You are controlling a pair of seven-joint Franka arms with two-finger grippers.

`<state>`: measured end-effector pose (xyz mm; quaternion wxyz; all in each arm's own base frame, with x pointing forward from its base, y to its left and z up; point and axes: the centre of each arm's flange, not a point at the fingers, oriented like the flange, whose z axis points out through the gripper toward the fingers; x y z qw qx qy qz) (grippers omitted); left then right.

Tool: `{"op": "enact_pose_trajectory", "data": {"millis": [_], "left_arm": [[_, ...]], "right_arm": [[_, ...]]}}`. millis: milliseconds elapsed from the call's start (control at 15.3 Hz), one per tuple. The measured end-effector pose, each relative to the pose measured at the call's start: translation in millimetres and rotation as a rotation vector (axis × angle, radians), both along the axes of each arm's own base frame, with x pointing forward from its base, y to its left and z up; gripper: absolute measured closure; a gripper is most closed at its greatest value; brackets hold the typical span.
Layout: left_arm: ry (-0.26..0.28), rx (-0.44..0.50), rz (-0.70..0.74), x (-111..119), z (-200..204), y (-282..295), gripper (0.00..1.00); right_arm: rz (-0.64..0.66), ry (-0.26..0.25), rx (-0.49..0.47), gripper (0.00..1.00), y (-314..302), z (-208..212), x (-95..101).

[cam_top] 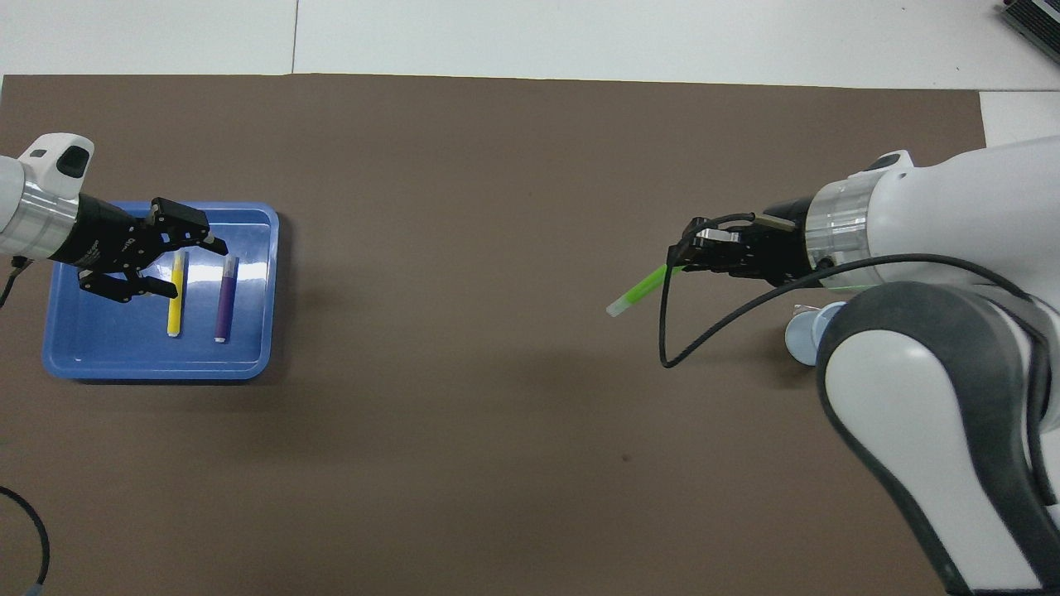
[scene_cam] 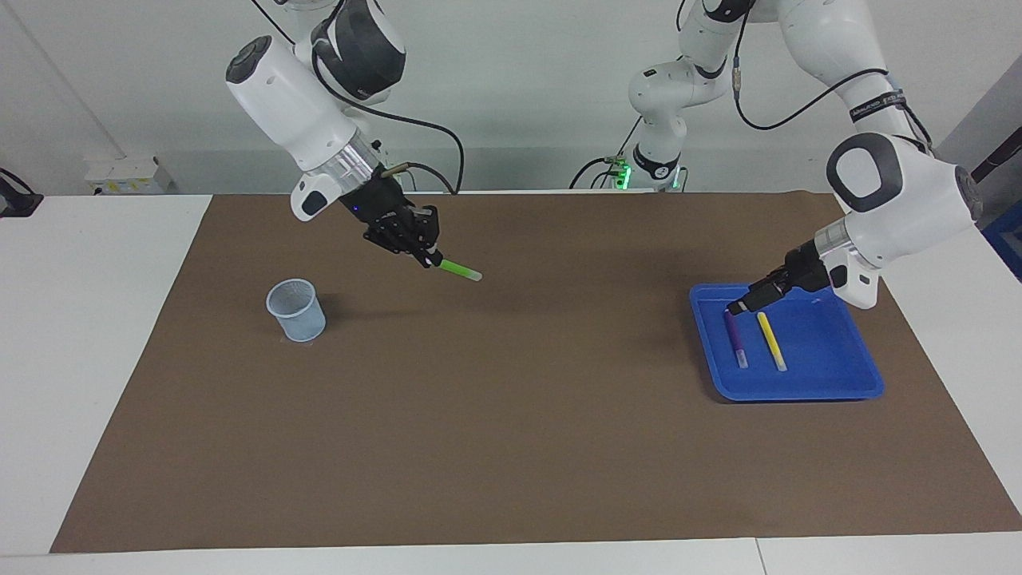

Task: Right arm passes pens to left for tray arrangement
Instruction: 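Pull the green marker from the cup with the right gripper, then grasp the green marker with the left gripper from the right gripper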

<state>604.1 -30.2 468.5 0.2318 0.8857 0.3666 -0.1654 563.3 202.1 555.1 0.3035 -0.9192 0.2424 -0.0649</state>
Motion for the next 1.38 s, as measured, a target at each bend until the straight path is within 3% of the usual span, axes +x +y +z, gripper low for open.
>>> {"op": "enact_pose_trajectory", "data": {"millis": [328,590,852,1114,1376], "left_arm": [[0.199,-0.074,0.3,-10.5,37.2,-58.0,0.0],[0.296,-0.143,0.439,-13.8,54.8,-85.8,0.0],[0.298,-0.155,0.489,-20.9,58.8,-136.4,0.0],[0.247,-0.14,0.563,-52.7,62.6,-181.4,0.0],[0.254,-0.124,0.634,-78.0,67.6,-185.4,0.0]], "right_arm": [[-0.244,-0.031,0.137,0.83,73.3,-6.7,-24.9],[-0.267,-0.048,0.187,0.83,125.6,-23.0,-60.4],[-0.234,-0.05,0.182,0.83,144.2,-31.6,-79.5],[-0.226,-0.051,0.183,0.83,147.0,-29.8,-83.8],[-0.224,-0.053,0.179,0.83,146.2,-30.9,-83.6]]}}
